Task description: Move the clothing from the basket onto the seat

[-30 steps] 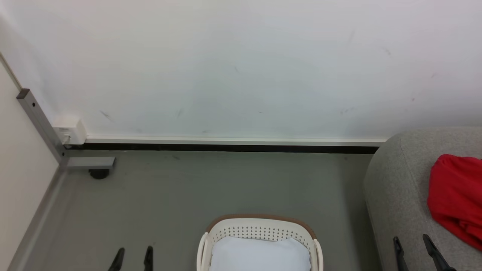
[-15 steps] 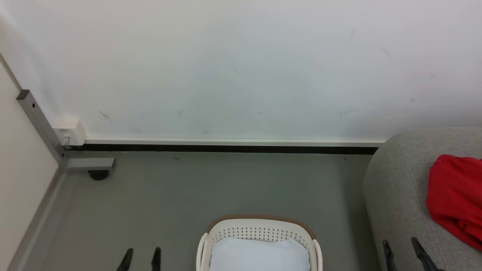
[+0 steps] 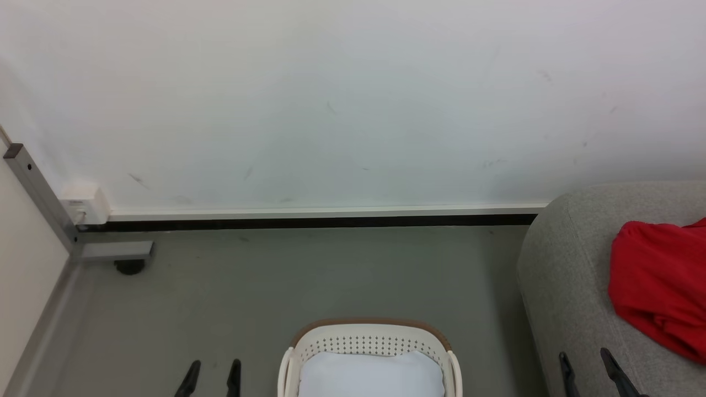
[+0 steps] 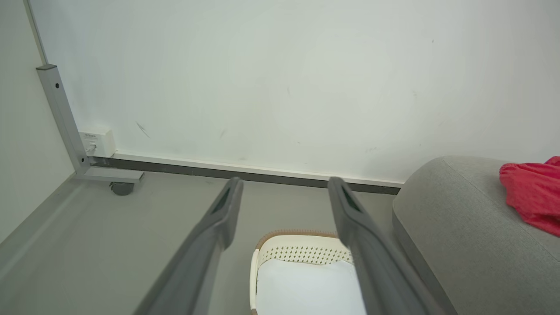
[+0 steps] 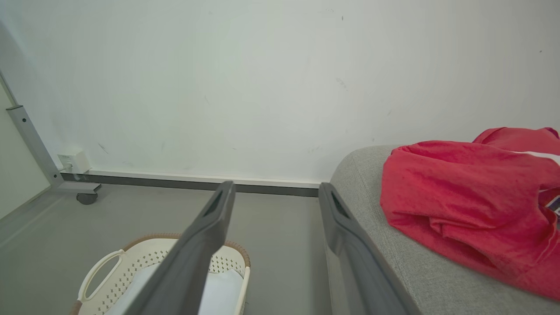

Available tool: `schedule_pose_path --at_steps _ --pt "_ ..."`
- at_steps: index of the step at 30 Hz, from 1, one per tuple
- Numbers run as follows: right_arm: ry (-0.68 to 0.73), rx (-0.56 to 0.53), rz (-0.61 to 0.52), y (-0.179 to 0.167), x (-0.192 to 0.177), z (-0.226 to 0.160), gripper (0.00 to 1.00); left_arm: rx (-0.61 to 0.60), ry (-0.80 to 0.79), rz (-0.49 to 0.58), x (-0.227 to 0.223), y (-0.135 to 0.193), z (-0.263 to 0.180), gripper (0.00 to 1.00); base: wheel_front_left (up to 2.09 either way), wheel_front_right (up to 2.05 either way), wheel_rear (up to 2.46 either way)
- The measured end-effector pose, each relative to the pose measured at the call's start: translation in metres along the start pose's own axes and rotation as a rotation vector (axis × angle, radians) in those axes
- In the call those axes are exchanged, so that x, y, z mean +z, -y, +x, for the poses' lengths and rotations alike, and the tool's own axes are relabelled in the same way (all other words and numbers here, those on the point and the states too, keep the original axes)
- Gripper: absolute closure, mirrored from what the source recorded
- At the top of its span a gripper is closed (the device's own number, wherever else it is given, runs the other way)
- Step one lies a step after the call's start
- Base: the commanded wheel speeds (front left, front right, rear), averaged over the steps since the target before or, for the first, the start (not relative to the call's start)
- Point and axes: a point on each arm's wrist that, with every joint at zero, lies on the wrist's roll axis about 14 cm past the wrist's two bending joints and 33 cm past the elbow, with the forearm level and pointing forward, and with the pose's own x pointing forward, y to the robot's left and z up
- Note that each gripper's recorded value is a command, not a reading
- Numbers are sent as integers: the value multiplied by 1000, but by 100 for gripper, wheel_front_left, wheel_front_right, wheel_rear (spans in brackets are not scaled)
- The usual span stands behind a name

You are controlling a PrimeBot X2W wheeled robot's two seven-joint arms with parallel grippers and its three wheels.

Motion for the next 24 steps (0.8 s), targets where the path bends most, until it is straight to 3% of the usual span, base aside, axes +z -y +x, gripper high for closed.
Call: schedule_pose_path --at_steps 6,7,13,24 --pt "-6 -7 2 2 -2 -2 0 -41 14 -2 4 13 4 0 0 0 0" --pt "-10 -8 2 2 -3 -2 100 -44 12 -3 4 15 4 100 0 0 0" --pt "-83 -19 17 2 -26 -11 100 -30 -68 -23 -22 14 -7 100 0 0 0" --pt "-100 -85 221 12 -28 -9 100 39 -84 -215 -23 2 -3 100 0 0 0"
